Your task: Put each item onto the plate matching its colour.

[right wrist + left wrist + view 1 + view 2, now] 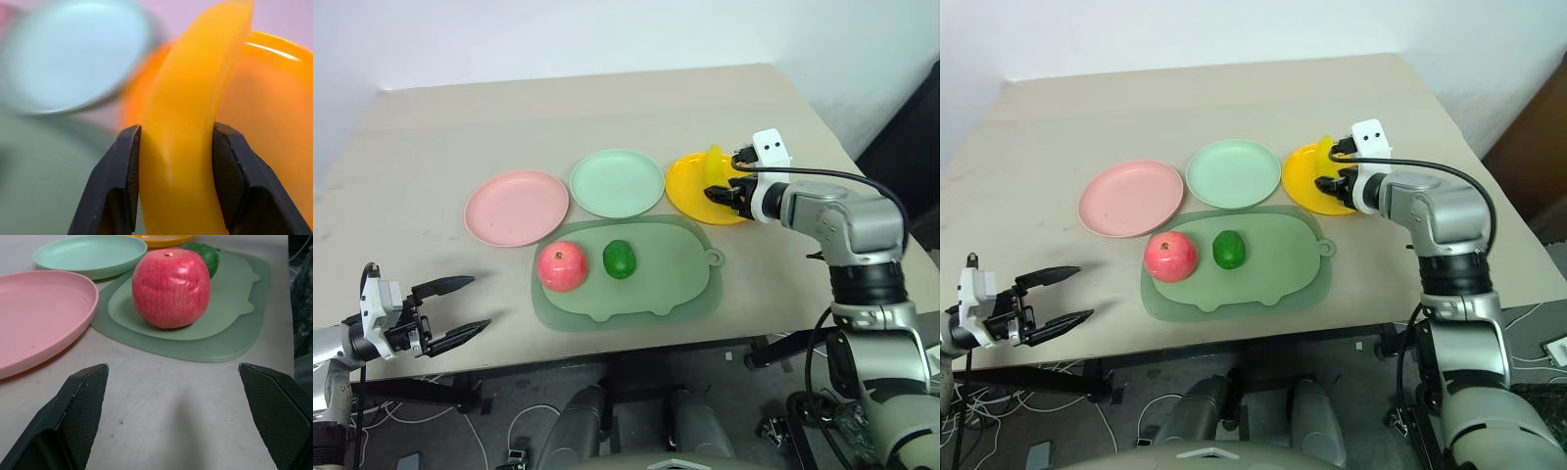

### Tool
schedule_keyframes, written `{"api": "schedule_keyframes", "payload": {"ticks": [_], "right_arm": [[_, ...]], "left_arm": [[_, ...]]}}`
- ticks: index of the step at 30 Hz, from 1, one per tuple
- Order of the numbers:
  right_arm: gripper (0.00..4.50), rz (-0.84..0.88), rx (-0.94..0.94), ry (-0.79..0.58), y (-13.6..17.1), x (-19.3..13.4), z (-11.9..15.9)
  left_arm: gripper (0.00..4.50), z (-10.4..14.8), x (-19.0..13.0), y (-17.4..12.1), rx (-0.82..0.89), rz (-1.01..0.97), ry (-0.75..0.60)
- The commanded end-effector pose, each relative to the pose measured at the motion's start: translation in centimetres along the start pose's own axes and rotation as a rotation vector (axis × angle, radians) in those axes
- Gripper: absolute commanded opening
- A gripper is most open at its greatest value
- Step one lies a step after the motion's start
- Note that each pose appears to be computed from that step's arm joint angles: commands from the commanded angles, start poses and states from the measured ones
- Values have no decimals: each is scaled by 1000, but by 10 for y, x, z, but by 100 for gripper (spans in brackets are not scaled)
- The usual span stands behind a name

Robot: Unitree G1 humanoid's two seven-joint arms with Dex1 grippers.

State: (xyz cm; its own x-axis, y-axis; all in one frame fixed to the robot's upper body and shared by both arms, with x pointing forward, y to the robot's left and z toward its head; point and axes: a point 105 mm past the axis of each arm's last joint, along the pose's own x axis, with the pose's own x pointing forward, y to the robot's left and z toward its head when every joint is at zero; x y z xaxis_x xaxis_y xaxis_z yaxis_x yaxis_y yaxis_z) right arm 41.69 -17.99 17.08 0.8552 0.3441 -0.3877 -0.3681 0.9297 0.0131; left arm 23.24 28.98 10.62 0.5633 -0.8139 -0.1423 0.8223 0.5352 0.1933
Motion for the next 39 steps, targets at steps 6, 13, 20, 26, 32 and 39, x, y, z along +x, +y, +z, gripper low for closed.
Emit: {"api": "schedule_keyframes", "payload": {"ticks": [6, 13, 20, 26, 32, 39], "right_arm": [[167, -71, -18, -67, -15, 33, 9], [402, 22, -55, -127, -6, 27, 24], [447, 300, -82, -174, 40, -10, 43], [447, 546, -113, -134, 108, -41, 26], [447, 632, -62, -95, 157, -42, 8], [447, 561, -39, -21, 175, -20, -20]], "left_arm": [[450, 6, 2, 4, 25, 8, -15], [450, 5, 1, 2, 22, 14, -15], [450, 5, 1, 3, 22, 15, -14], [450, 6, 2, 4, 26, 6, -11], [450, 6, 3, 4, 27, 0, -7], [450, 5, 3, 4, 26, -5, -4]]}}
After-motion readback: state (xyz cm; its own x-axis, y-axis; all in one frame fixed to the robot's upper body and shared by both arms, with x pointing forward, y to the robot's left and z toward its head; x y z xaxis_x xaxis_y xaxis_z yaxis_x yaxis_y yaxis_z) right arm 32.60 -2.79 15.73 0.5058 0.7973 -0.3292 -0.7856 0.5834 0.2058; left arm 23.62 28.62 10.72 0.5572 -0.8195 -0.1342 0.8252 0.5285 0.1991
